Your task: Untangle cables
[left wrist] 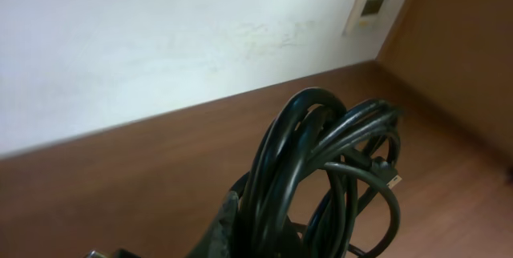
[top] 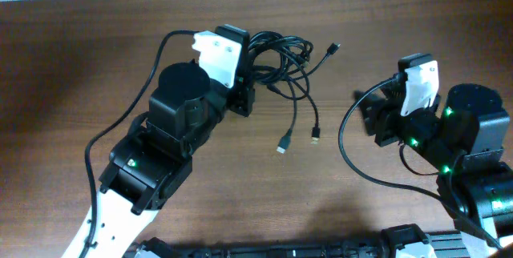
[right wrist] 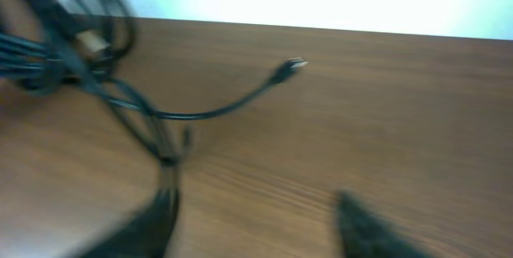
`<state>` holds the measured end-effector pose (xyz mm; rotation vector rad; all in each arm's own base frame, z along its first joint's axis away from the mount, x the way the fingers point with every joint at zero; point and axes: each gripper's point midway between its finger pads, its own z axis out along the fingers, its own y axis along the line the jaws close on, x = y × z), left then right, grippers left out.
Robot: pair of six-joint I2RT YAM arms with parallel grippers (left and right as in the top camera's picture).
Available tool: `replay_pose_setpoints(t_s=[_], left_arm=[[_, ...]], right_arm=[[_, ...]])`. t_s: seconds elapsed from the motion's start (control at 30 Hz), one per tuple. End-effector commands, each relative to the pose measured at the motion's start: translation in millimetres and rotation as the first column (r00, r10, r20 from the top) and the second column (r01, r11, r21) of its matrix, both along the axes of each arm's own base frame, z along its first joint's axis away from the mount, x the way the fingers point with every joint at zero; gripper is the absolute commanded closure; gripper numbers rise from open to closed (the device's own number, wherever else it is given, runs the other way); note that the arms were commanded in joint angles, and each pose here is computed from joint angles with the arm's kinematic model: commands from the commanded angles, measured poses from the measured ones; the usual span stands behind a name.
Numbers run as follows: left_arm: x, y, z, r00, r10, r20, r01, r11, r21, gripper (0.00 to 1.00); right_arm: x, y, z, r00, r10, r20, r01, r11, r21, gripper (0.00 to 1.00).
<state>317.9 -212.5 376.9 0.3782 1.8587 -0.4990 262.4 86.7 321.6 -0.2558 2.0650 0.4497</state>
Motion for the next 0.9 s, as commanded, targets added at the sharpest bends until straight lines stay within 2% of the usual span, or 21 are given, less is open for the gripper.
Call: replay_pose_setpoints(t_s=[0.0,0.07,0.2,0.37,0.47,0.63,0.87], left_arm=[[-2.0,3.2,19.4,0.991,0.067,-0.114,-0.095,0.962,-0.256,1.00],[-4.2,-0.9,19.0,0.986,0.049,-0.156,-0.096,0.946,-0.308,1.00],[-6.2,-9.7,17.3,0.977,0.011,-0.215,-0.093,0.922,-0.376,1.00],[-15.1,-37.9,19.3,0.965,-0.153,-0.214,0.052,0.908,-0.415,1.00],[-16.4,-44.5,16.2,0.956,-0.188,-0.224,0.080,0.905,-0.419,1.00],[-14.8,-42.7,14.2,0.965,-0.180,-0.193,0.098,0.924,-0.370,1.00],[-2.3,-26.5,12.5,0.973,-0.119,-0.197,0.040,0.931,-0.364,1.00]], right_arm=[[-11.8,27.3,13.7,0.987,0.158,0.030,-0.160,0.983,0.092,0.12],[-14.8,38.0,25.7,0.975,0.211,0.064,-0.218,0.965,0.145,0.10],[-8.0,39.6,35.5,0.984,0.172,0.055,-0.180,0.955,0.237,0.09],[0.5,40.7,28.5,0.985,0.171,0.027,-0.172,0.955,0.242,0.09],[11.1,38.2,21.9,0.989,0.148,0.008,-0.145,0.961,0.233,0.09],[20.2,30.9,21.3,0.995,0.098,0.017,-0.099,0.972,0.211,0.09],[26.6,-3.8,29.4,0.992,-0.105,0.076,0.094,0.986,0.135,0.09]])
